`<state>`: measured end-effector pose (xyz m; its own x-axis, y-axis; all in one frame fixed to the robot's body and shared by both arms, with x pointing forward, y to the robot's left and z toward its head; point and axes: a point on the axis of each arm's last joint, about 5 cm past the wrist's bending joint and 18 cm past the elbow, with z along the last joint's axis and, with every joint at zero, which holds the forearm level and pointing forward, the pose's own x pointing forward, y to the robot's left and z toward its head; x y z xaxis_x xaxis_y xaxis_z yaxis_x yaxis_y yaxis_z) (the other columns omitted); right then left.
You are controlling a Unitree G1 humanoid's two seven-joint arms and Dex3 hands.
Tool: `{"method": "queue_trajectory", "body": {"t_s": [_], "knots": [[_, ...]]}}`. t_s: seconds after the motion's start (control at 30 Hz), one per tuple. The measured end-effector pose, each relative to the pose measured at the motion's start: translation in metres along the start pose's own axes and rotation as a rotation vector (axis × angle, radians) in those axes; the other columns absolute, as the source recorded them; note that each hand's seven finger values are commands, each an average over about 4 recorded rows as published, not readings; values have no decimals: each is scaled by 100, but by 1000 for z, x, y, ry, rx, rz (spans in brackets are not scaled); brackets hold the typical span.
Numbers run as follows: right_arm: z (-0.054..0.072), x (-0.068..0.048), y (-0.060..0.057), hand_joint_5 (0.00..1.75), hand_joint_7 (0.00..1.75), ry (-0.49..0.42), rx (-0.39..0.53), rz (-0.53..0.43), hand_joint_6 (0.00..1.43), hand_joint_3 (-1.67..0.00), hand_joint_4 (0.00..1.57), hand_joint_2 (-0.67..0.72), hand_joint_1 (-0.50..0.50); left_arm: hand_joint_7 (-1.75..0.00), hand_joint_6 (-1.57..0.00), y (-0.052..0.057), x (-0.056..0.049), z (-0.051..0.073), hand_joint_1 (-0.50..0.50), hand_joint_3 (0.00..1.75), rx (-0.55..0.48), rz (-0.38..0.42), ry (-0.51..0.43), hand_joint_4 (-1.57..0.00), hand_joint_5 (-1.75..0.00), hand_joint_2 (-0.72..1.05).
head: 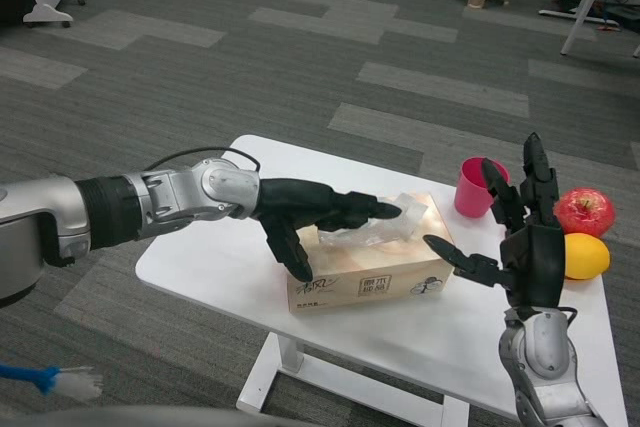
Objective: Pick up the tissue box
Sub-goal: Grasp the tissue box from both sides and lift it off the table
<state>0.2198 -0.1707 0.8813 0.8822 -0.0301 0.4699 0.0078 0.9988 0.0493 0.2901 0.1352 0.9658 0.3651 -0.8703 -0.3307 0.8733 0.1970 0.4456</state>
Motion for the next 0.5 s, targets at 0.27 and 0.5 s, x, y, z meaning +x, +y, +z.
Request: {"method": "queue_trajectory", "body": {"t_s": [0.27, 0.5], "knots": [[0, -1, 0, 12, 7, 1, 4, -4, 0, -32, 35, -29, -21, 0, 0, 7, -13, -4, 50, 9, -116, 139, -99, 0, 0, 105], [0, -3, 1, 10, 7, -3, 9, -8, 0, -32, 34, -29, -21, -3, 0, 10, -29, -12, 50, 9, -185, 259, -153, 0, 0, 105]]}}
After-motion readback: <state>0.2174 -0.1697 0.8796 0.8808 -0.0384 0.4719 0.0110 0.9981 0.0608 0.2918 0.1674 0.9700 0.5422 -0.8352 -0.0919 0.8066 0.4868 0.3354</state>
